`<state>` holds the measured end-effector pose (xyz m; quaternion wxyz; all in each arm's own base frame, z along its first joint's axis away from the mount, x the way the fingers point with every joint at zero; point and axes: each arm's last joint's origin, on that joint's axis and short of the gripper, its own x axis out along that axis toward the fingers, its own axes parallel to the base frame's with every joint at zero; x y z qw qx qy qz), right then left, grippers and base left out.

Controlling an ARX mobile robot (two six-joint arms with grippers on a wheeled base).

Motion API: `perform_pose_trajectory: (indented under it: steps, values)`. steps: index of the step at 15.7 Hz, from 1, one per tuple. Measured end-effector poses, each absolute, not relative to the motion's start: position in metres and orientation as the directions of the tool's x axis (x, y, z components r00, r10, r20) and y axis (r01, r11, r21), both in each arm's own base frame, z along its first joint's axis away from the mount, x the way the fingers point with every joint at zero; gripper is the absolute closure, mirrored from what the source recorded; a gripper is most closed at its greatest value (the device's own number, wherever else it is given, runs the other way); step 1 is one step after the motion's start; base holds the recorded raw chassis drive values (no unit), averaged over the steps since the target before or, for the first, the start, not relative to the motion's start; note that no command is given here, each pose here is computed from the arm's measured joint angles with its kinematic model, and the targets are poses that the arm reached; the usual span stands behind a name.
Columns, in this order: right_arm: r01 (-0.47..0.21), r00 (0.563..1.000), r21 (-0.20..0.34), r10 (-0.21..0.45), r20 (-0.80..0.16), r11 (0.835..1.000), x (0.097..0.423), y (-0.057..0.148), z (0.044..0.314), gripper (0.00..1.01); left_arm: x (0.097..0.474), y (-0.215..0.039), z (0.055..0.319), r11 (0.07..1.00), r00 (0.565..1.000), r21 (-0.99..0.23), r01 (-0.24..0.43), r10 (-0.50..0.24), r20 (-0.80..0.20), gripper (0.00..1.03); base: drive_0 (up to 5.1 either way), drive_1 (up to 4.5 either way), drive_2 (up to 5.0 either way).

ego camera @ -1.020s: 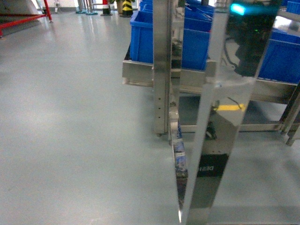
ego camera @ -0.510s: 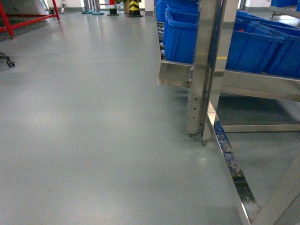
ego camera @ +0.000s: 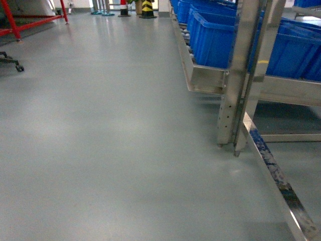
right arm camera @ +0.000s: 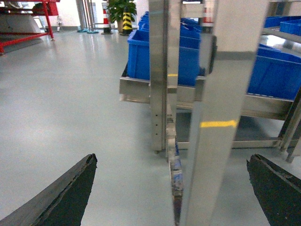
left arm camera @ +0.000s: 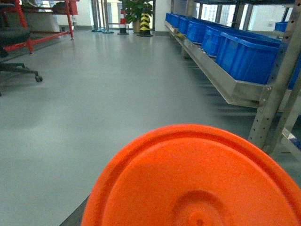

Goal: Pick capacitor and pack into box

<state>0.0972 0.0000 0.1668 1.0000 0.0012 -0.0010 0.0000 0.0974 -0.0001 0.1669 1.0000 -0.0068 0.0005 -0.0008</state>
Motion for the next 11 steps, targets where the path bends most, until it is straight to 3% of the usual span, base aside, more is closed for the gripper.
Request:
perform_pose_trajectory:
  steps: [11]
  values:
    - [0.001,1.000,0.002,-0.001,0.007,1.000,0.0972,0.0000,0.1673,0.03,0.0974,-0.0001,0.1670,1.000,1.000,-0.014,0.001,-0.001,0.000,0.60,-4.9,2.44,2.4]
